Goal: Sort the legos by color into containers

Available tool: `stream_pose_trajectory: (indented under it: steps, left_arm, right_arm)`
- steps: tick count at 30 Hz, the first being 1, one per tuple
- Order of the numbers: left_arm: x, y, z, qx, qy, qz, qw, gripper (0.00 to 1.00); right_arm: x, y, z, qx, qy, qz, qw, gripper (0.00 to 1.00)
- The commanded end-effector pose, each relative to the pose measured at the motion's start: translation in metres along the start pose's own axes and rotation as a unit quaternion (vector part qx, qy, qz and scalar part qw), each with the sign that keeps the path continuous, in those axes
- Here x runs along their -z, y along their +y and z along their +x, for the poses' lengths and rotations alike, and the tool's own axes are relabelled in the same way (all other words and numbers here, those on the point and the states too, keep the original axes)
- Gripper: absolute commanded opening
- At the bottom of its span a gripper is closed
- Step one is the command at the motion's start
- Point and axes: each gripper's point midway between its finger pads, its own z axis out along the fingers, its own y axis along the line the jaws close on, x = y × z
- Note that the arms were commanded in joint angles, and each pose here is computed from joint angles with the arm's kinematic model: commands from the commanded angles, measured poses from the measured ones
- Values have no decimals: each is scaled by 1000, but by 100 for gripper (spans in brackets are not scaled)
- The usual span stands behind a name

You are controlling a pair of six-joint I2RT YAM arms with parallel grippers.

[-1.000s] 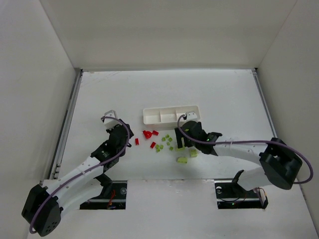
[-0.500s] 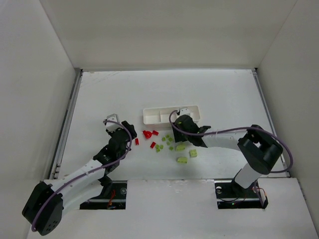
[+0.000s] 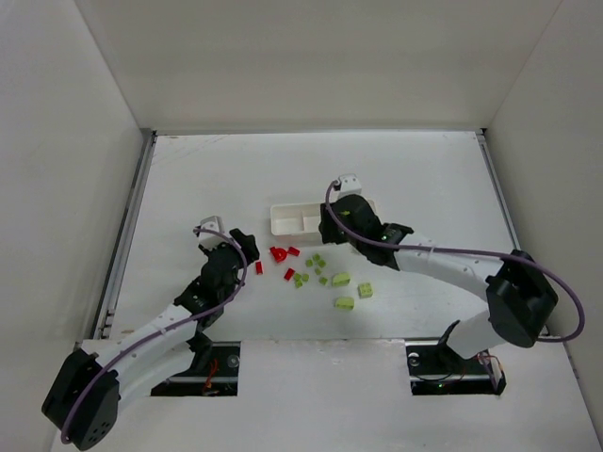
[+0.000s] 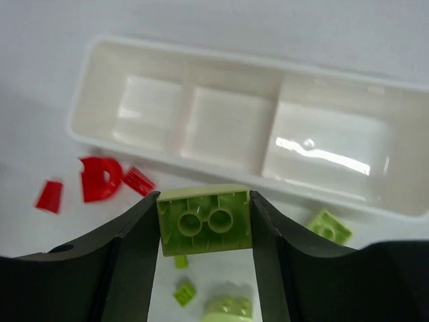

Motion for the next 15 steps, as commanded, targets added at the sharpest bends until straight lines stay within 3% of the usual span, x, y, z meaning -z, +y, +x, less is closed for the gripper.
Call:
stream_pose_trajectory:
  steps: [1, 5, 15]
  left_arm:
    - [-2, -4, -2, 4, -4, 12, 1000, 52]
    - [-2, -5, -1, 2, -1, 14, 1000, 50]
    - [2, -14, 0, 5, 6, 34, 999, 47]
  right_arm:
    - [-18, 44, -56, -11, -51, -46, 998, 41]
    - [-51, 79, -75, -10, -62, -62, 996, 42]
    - [-92, 104, -68, -12, -51, -67, 996, 48]
